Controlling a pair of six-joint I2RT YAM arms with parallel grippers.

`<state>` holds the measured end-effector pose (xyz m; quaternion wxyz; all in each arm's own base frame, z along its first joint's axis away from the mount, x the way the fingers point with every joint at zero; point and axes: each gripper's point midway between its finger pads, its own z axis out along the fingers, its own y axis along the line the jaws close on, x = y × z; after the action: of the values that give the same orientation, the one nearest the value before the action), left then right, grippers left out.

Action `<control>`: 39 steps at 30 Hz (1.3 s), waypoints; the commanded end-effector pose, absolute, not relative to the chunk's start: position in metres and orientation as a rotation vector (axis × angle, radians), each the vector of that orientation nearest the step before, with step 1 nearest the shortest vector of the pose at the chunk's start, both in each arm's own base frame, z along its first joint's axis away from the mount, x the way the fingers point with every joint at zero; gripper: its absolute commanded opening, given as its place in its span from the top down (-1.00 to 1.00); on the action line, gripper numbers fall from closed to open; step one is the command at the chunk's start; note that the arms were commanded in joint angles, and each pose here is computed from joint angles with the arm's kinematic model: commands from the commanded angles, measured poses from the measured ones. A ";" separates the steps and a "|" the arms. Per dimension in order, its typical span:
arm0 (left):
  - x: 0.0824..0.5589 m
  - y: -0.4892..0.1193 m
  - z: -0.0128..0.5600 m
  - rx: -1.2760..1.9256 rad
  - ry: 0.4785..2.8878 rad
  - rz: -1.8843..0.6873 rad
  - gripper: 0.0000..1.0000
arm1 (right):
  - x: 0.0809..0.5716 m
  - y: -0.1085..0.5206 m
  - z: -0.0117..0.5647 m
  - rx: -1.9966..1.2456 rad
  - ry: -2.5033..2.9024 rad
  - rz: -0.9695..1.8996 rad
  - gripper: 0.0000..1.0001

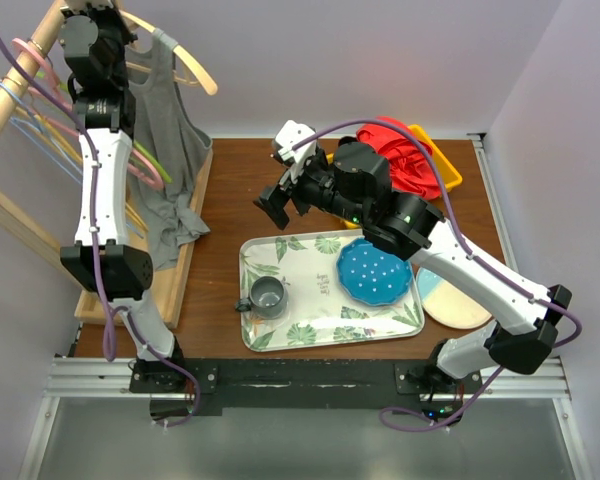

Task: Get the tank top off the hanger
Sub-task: Pick up the hanger from the clothesline, then remove the tank top from the hanger.

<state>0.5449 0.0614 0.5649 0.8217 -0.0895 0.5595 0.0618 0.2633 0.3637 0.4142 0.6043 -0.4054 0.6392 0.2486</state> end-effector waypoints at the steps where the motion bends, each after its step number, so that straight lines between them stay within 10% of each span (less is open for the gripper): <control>1: 0.492 0.043 0.631 -0.158 1.031 0.032 1.00 | 0.259 0.367 0.451 -0.869 1.395 0.634 -0.97; 39: 0.390 -0.055 0.600 0.110 1.130 -0.467 1.00 | 0.236 0.378 0.501 -0.799 1.183 0.868 -0.95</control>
<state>0.4167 -0.0337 0.5746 0.8045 0.0119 0.5677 -0.1743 0.2433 0.3759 0.4694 0.6475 -0.3472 0.5734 0.3625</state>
